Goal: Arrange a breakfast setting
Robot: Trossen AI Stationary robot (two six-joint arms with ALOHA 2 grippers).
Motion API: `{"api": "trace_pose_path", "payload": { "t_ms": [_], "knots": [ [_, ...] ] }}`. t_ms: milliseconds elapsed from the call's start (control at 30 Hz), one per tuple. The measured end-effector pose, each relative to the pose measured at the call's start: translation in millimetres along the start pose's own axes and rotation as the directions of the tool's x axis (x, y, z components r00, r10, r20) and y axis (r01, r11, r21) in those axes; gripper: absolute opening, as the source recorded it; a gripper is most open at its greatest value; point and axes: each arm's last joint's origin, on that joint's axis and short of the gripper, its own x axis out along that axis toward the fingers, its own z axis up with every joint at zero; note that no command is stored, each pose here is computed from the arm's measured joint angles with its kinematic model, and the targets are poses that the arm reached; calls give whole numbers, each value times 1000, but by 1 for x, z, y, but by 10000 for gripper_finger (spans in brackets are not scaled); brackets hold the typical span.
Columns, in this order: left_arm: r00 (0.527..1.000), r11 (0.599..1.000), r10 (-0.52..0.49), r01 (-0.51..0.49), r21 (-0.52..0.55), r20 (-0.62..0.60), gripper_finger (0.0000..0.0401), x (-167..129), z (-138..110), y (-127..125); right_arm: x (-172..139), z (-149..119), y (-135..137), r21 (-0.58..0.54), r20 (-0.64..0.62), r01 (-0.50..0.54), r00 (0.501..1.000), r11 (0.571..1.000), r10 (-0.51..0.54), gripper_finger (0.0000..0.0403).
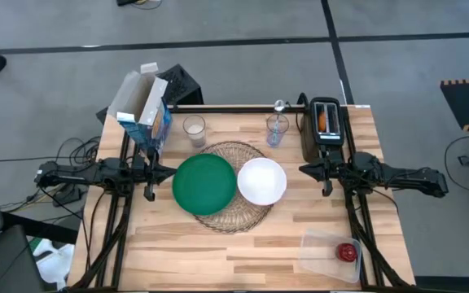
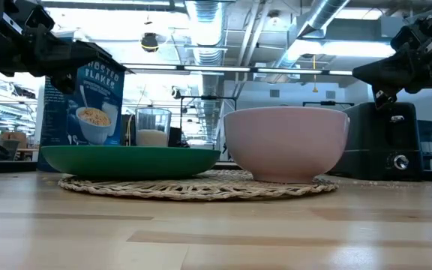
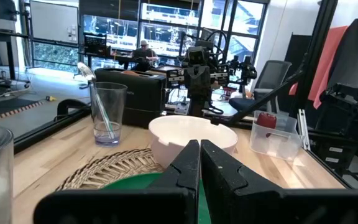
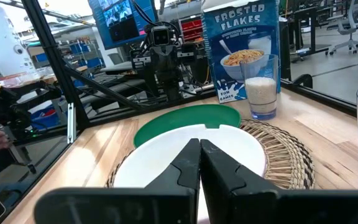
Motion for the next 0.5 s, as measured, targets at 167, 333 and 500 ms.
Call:
{"api": "trace_pose_path", "payload": {
  "t_ms": [167,333,500],
  "knots": [
    [1000,1000,0,0,0,0,0,0,0,0,0,0,0,0,0,0,1000,1000,0,38],
    [1000,998,7,-9,59,29,0,0,3,0,0,0,0,0,0,0,1000,1000,0,38],
    [997,995,53,-57,82,52,0,0,5,1,0,0,0,0,0,0,1000,1000,0,38]
  ]
}}
